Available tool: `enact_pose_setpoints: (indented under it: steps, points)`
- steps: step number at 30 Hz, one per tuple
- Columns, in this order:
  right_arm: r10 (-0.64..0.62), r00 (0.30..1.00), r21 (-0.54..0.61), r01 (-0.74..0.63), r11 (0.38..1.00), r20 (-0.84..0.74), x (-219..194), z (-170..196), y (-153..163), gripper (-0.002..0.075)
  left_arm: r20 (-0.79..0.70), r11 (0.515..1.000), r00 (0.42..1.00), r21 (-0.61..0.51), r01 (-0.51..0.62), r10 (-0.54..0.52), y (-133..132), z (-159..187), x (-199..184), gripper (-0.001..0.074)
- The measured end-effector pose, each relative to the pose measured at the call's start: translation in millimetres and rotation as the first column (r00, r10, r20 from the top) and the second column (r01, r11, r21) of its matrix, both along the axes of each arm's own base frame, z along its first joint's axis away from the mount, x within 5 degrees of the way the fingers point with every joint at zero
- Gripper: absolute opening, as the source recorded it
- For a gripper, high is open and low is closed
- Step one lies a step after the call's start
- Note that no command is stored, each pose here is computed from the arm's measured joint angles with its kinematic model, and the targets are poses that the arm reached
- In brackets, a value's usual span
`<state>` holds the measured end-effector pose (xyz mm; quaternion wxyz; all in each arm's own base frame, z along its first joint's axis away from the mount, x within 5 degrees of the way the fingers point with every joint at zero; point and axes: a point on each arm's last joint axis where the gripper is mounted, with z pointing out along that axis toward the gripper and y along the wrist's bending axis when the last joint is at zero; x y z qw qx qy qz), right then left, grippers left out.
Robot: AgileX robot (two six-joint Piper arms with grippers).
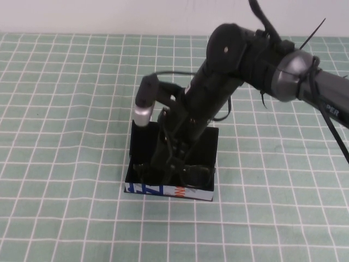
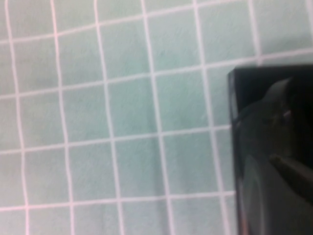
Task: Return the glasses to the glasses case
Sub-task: Place the glasses in the glasses case
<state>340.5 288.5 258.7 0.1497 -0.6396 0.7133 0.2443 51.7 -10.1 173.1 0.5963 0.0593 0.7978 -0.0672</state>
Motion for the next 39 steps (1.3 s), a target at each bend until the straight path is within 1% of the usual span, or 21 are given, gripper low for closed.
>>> enact_pose_setpoints:
  steps: [4, 12, 18, 23, 27, 34, 37, 39]
  points:
    - [0.002, 0.999, -0.027, -0.003, 1.0, -0.042, -4, -15, -2, -0.0011, 0.0, 1.0, 1.0, 0.0, 0.0, 0.0, 0, 0, 0, -0.0003]
    - [-0.005, 0.995, -0.024, 0.002, 1.0, -0.098, -3, -31, 1, -0.0011, 0.0, 1.0, 1.0, 0.0, 0.0, 0.0, 0, 0, 0, -0.0003]
    - [-0.044, 0.994, -0.032, 0.041, 0.999, -0.101, 4, -49, 5, -0.0011, 0.0, 1.0, 1.0, 0.0, 0.0, 0.0, 0, 0, 0, -0.0003]
    - [-0.085, 0.994, -0.015, 0.085, 0.996, -0.068, 11, -55, 8, -0.0013, 0.0, 1.0, 1.0, 0.0, 0.0, 0.0, 0, 0, 0, -0.0003]
    - [-0.103, 0.994, -0.008, 0.103, 0.995, -0.041, 14, -56, 9, -0.0013, 0.0, 1.0, 1.0, 0.0, 0.0, 0.0, 0, 0, 0, -0.0003]
    - [-0.094, 0.996, -0.035, 0.093, 0.995, -0.01, 15, -56, 6, -0.0013, 0.0, 1.0, 1.0, 0.0, 0.0, 0.0, 0, 0, 0, -0.0004]
    - [-0.11, 0.993, -0.015, 0.111, 0.994, 0.046, 17, -45, 5, -0.0013, 0.0, 1.0, 1.0, 0.0, 0.0, 0.0, 0, 0, 0, -0.0003]
    - [-0.154, 0.982, 0.026, 0.152, 0.988, 0.111, 19, -27, 3, -0.0013, 0.0, 1.0, 1.0, 0.0, 0.0, 0.0, 0, 0, 0, -0.0003]
